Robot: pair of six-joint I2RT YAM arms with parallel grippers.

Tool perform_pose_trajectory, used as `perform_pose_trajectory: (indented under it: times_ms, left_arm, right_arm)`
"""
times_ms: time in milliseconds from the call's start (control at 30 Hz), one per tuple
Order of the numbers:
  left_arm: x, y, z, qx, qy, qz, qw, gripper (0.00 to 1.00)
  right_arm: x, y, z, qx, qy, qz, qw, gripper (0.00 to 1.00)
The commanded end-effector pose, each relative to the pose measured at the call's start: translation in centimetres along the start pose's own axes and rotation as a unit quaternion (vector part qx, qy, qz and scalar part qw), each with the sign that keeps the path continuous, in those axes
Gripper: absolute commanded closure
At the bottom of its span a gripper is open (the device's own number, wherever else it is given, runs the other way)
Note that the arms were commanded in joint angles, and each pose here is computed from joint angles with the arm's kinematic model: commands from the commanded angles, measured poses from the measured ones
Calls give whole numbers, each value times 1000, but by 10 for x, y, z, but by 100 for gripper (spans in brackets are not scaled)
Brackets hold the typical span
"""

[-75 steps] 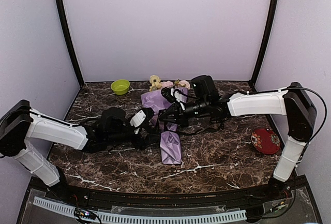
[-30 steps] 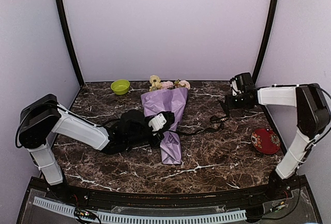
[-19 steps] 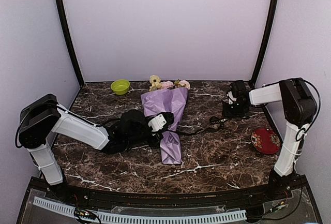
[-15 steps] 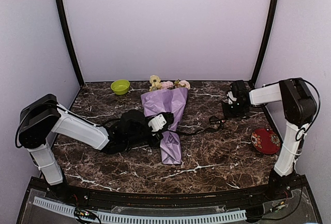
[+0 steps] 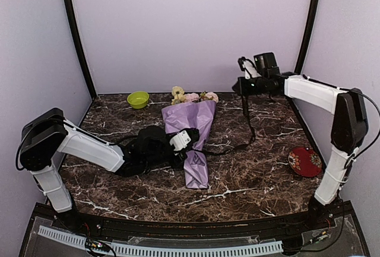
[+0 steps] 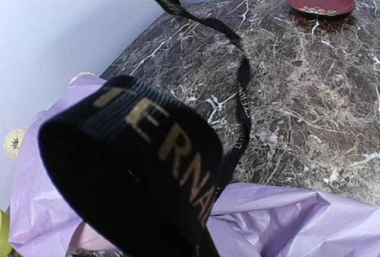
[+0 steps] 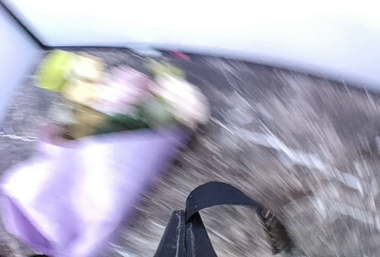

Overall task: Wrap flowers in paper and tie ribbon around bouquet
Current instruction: Cross the half-tied ribbon over the folded bouquet.

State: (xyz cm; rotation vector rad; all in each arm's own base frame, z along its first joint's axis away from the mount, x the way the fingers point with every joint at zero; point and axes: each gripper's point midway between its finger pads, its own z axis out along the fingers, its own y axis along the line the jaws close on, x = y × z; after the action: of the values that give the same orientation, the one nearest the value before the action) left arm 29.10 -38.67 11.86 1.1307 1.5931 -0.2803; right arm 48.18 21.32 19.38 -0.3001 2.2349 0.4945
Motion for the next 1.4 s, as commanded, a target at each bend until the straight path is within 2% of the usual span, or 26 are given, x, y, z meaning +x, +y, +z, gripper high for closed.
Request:
perform_pose_trajectory:
  times_ms: [0, 133, 233, 400, 467, 500, 567, 633, 700, 733, 933, 1000, 1133, 1167, 1233, 1300, 1367]
  left_arm:
    - [-15, 1, -12, 1, -22, -3, 1000, 100]
    - [-15, -8, -17, 13, -28, 4, 1000, 100]
    - [-17, -14, -23, 27, -40, 8, 999, 100]
    - [-17, -24, -30, 46, -49, 6, 998, 100]
    - [-16, -25, -30, 48, -50, 5, 998, 100]
    - [-17, -25, -30, 49, -51, 5, 997, 100]
    - [-16, -27, -30, 53, -51, 4, 997, 100]
    - [-17, -28, -29, 56, -52, 1, 997, 100]
    - [-17, -30, -28, 59, -54, -2, 997, 100]
    - [-19, -30, -28, 62, -57, -5, 996, 100]
    - [-20, -35, -30, 77, -64, -30, 995, 100]
    - [-20, -35, -30, 78, -64, -38, 994, 100]
    - [-26, -39, -33, 100, -76, -56, 990, 100]
    - [-28, -40, -34, 109, -81, -63, 989, 100]
    - [-30, -41, -37, 134, -89, -82, 984, 100]
    - [-31, -39, -38, 155, -94, -98, 979, 100]
    - [-29, -38, -40, 161, -96, -102, 977, 100]
  right_arm:
    - [-59, 183, -43, -166, -88, -122, 975, 100]
    - [-65, 306, -62, -261, -117, -174, 942, 100]
    - [-55, 373, -68, -298, -125, -206, 923, 100]
    - [-16, 439, -66, -328, -114, -255, 902, 97]
    - [0, 453, -66, -335, -108, -270, 896, 92]
    - [8, 456, -64, -336, -104, -279, 894, 87]
    - [17, 456, -61, -334, -95, -285, 893, 68]
    - [19, 452, -62, -328, -92, -292, 894, 44]
    - [16, 447, -66, -320, -98, -305, 892, 5]
    - [13, 444, -69, -314, -103, -311, 891, 1]
    - [-22, 408, -95, -288, -150, -299, 897, 0]
    - [-42, 381, -105, -268, -184, -274, 905, 0]
    - [-58, 324, -135, -240, -256, -257, 900, 0]
    - [-53, 311, -141, -232, -275, -259, 896, 0]
    - [-29, 298, -158, -267, -294, -301, 867, 0]
    - [-2, 287, -166, -308, -275, -322, 852, 0]
    - [35, 276, -168, -370, -225, -332, 838, 1]
